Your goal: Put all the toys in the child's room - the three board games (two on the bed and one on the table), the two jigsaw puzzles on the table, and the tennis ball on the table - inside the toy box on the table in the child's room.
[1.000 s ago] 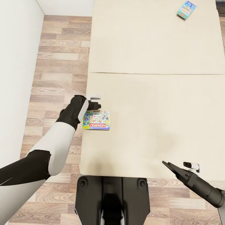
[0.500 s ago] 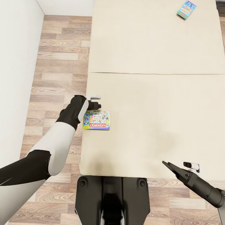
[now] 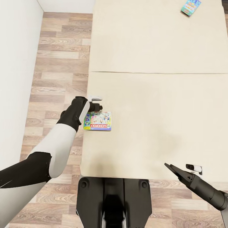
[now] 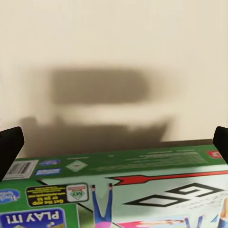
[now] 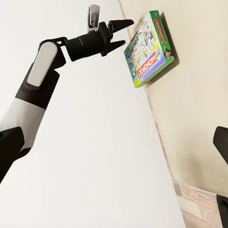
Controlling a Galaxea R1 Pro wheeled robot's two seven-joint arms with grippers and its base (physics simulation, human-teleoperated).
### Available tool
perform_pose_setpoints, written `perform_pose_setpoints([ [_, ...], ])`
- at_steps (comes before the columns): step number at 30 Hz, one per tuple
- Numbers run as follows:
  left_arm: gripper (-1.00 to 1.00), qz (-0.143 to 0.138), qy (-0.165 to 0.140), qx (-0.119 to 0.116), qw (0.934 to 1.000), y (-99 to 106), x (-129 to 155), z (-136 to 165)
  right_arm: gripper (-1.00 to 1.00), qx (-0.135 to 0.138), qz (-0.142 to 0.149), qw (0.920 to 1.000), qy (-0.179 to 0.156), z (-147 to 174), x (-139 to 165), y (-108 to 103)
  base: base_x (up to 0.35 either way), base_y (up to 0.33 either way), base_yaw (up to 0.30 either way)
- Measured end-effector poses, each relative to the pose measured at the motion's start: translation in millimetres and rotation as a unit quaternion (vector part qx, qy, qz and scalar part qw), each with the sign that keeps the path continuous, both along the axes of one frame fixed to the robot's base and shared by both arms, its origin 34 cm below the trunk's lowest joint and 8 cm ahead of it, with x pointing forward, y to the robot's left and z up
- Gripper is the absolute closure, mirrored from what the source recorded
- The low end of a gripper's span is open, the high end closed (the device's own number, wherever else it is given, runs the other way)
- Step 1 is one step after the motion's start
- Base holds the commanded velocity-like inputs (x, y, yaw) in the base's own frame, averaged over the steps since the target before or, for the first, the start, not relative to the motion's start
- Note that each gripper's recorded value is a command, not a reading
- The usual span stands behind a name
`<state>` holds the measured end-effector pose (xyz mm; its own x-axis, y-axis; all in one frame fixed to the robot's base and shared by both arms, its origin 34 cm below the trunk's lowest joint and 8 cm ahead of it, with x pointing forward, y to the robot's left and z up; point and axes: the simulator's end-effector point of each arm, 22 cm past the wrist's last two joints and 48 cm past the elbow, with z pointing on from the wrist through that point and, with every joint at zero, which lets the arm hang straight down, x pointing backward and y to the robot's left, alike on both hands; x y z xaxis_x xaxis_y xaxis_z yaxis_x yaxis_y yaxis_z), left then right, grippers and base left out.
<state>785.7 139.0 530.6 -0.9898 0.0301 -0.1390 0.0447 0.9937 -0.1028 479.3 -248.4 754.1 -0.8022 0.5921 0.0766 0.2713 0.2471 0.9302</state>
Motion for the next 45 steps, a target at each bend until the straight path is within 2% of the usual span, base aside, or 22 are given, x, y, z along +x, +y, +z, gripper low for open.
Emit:
perform_pose_setpoints([
  [18,-1.00,0.000,0.013,0.000,0.9999,0,-13,-18,-1.00,0.000,0.000,0.9999,0.014,-10,-7,0,0.000,0.000,0.000],
  [33,-1.00,0.000,0.015,0.001,0.9999,0,-14,-20,-1.00,-0.001,0.000,0.9999,0.016,-11,-8,0,-0.002,0.000,0.000],
  [45,-1.00,0.000,0.015,0.001,0.9999,0,-14,-20,-1.00,-0.006,0.000,0.9998,0.020,-14,-9,-1,-0.100,0.000,0.000],
])
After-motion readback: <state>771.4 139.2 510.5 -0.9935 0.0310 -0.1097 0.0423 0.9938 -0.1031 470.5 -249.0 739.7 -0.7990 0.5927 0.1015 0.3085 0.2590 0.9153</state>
